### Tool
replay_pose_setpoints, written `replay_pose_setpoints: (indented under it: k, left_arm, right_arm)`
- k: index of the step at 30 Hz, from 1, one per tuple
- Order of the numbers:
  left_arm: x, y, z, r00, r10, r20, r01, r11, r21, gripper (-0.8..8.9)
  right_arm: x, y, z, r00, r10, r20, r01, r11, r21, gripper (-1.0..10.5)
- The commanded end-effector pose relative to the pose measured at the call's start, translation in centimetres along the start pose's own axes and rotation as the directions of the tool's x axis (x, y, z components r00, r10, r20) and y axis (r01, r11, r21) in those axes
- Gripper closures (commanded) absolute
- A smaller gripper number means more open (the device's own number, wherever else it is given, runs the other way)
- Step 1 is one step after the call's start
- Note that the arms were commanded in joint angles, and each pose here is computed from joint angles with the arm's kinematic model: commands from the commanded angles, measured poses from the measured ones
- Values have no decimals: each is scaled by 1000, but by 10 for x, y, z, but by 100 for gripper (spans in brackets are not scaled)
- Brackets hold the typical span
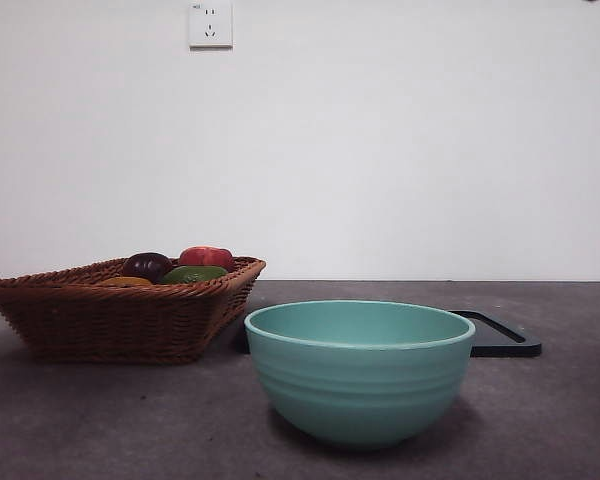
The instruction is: Pick up the wifruite, put it on the bowl, pick up the plate, put it on desk
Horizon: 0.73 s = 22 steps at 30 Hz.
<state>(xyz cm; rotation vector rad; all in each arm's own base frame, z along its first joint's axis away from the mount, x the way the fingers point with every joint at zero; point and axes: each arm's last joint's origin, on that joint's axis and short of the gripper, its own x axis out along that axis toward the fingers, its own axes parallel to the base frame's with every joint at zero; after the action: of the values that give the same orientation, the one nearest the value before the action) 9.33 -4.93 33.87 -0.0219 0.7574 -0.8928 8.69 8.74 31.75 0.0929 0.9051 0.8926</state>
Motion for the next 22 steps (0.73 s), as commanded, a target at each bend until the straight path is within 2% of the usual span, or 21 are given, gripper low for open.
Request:
replay_pose_setpoints:
  k: [1, 22]
  left_arm:
    - [-3, -2, 4, 1000, -4, 16, 4, 1000, 19, 817]
    - [-3, -3, 4, 1000, -4, 17, 4, 1000, 19, 805]
  right_arm:
    - [-1, 3, 3, 1000, 13, 6, -13, 1000, -24, 941]
    - [-1, 3, 4, 1000, 11, 16, -11, 1000, -30, 941]
